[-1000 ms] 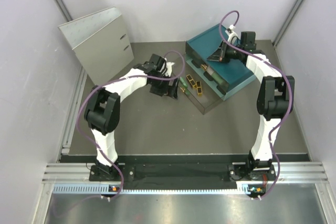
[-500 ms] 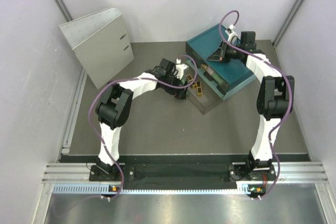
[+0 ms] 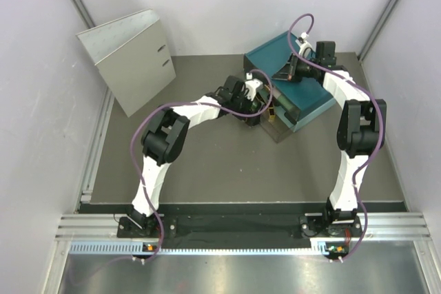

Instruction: Organize the makeup

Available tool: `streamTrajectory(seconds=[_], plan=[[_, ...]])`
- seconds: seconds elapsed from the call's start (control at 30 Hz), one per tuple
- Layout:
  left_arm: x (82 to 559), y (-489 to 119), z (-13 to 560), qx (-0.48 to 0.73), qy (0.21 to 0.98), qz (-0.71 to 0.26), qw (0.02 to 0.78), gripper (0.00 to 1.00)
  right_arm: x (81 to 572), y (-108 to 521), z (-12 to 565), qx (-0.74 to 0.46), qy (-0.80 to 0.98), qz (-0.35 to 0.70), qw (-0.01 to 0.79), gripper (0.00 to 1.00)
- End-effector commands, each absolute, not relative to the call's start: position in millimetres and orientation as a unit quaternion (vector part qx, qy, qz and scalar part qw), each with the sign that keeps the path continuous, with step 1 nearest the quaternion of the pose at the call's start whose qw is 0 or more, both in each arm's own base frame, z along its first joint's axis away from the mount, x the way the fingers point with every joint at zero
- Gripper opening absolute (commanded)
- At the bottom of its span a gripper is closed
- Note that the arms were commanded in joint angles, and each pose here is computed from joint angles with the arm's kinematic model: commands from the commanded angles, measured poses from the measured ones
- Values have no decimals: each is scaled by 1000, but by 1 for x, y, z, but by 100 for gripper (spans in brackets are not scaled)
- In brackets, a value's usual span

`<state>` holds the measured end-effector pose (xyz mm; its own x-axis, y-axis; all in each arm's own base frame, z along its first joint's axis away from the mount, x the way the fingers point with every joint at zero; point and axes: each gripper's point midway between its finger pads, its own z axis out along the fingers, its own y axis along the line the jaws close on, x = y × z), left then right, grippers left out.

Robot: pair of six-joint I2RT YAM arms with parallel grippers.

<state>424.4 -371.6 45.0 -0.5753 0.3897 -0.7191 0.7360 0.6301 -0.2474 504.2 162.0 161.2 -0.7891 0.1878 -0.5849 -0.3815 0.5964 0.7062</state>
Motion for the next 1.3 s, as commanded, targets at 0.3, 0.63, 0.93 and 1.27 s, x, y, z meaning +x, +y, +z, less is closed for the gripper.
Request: streamTrajectory(seconds=[0.3,0.63,0.93,1.27], plan=[[486,-458,118,314,745,-341,480,99,450,113,2,45,941,304,143,1],[488,-463,126,293,726,-369,500,99,450,112,3,46,940,306,143,1],[456,-404,120,307,761,-294,490,99,451,112,3,48,940,306,144,1],[429,-311,203,232,780,-208,542,99,450,113,4,46,939,310,143,2]])
